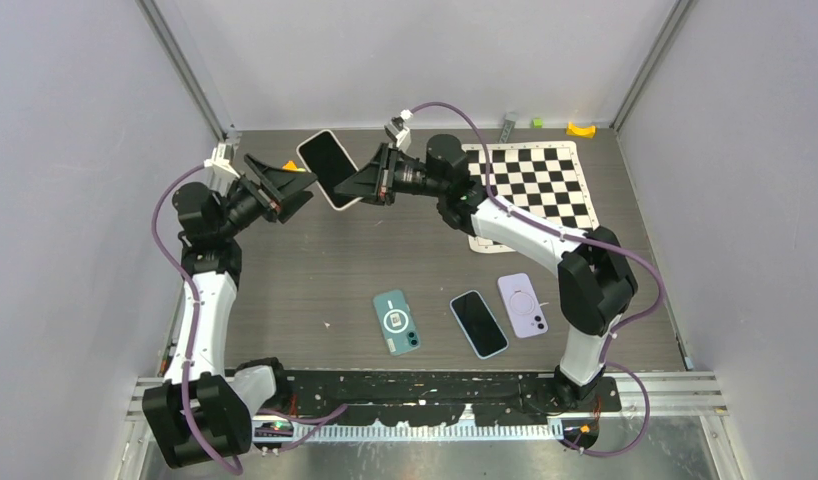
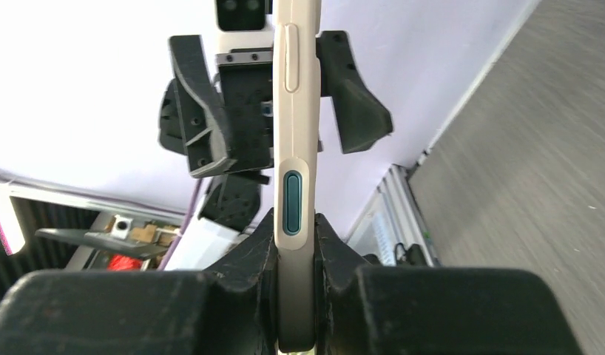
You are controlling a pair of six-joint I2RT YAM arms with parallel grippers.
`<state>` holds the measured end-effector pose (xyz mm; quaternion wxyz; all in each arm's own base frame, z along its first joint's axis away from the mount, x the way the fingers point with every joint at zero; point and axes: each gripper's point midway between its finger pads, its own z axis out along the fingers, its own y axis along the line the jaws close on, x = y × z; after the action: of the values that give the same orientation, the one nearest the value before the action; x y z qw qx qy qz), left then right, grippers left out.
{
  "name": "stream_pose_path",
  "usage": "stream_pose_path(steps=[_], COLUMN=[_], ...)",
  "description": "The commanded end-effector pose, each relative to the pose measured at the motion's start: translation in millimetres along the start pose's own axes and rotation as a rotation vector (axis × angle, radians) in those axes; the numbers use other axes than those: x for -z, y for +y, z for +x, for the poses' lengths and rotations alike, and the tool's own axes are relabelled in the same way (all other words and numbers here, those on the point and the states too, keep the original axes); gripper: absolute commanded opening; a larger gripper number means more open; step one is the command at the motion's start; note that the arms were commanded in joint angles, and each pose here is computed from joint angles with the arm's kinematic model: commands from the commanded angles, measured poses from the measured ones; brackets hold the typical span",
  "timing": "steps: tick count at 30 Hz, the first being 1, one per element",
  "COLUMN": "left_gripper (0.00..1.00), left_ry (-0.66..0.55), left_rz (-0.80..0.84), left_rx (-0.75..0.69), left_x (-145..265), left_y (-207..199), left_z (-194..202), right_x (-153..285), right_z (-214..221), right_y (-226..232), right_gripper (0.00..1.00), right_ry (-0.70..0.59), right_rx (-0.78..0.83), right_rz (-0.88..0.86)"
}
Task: Take the phone out of the phone case
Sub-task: Remove the phone case from the phone.
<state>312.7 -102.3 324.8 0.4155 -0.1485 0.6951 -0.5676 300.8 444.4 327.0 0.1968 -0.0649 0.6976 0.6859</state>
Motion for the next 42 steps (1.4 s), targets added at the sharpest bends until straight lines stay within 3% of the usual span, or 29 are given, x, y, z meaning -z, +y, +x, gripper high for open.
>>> stream_pose_path(steps=[1,8,14,20,22,23,24,25,26,27,28,30,35,42], left_gripper=[0.93,0.8,0.47,0.31,0.17,0.05,0.0,0.0,0.0,0.0,0.0,0.0,0.0,0.0], left_ry=[0.005,-0.007,-0.013,-0.017,-0.022,-0.024,-0.027,-0.033,-0.045,-0.058,-0.072,-0.099,-0.182,-0.245], left_rz=[0.104,0.142,0.099,0.085,0.088,0.09,0.093,0.103,0.116,0.13,0.14,0.147,0.143,0.113], left_rx=[-0.057,-0.012,0.068,0.101,0.1,0.1,0.099,0.091,0.084,0.081,0.086,0.092,0.158,0.26], left_x=[3,-3,-12,-17,-18,-18,-19,-19,-19,-19,-18,-18,-15,-10], left_y=[-32,-38,-15,-5,-6,-7,-8,-11,-15,-19,-24,-31,-36,-34], left_z=[-4,-15,-21,-23,-26,-27,-29,-30,-33,-36,-39,-45,-58,-63], right_x=[4,-2,-9,-14,-14,-15,-14,-12,-10,-6,-5,-2,3,0], right_z=[-5,6,14,21,21,22,22,21,22,21,23,23,22,16], right_y=[65,64,56,51,49,50,50,56,53,62,59,56,58,48], right_gripper=[0.01,0.01,0.01,0.01,0.01,0.03,0.08,0.27,0.37,0.59,0.72,0.81,0.81,0.51], right_ry=[0.026,0.09,0.131,0.172,0.176,0.178,0.177,0.164,0.157,0.139,0.135,0.113,0.067,0.005], right_rx=[0.021,-0.005,-0.001,0.017,0.015,0.015,0.017,0.044,0.05,0.084,0.09,0.143,0.154,0.158], right_rz=[-0.234,-0.281,-0.26,-0.242,-0.238,-0.238,-0.239,-0.261,-0.266,-0.291,-0.286,-0.267,-0.243,-0.2])
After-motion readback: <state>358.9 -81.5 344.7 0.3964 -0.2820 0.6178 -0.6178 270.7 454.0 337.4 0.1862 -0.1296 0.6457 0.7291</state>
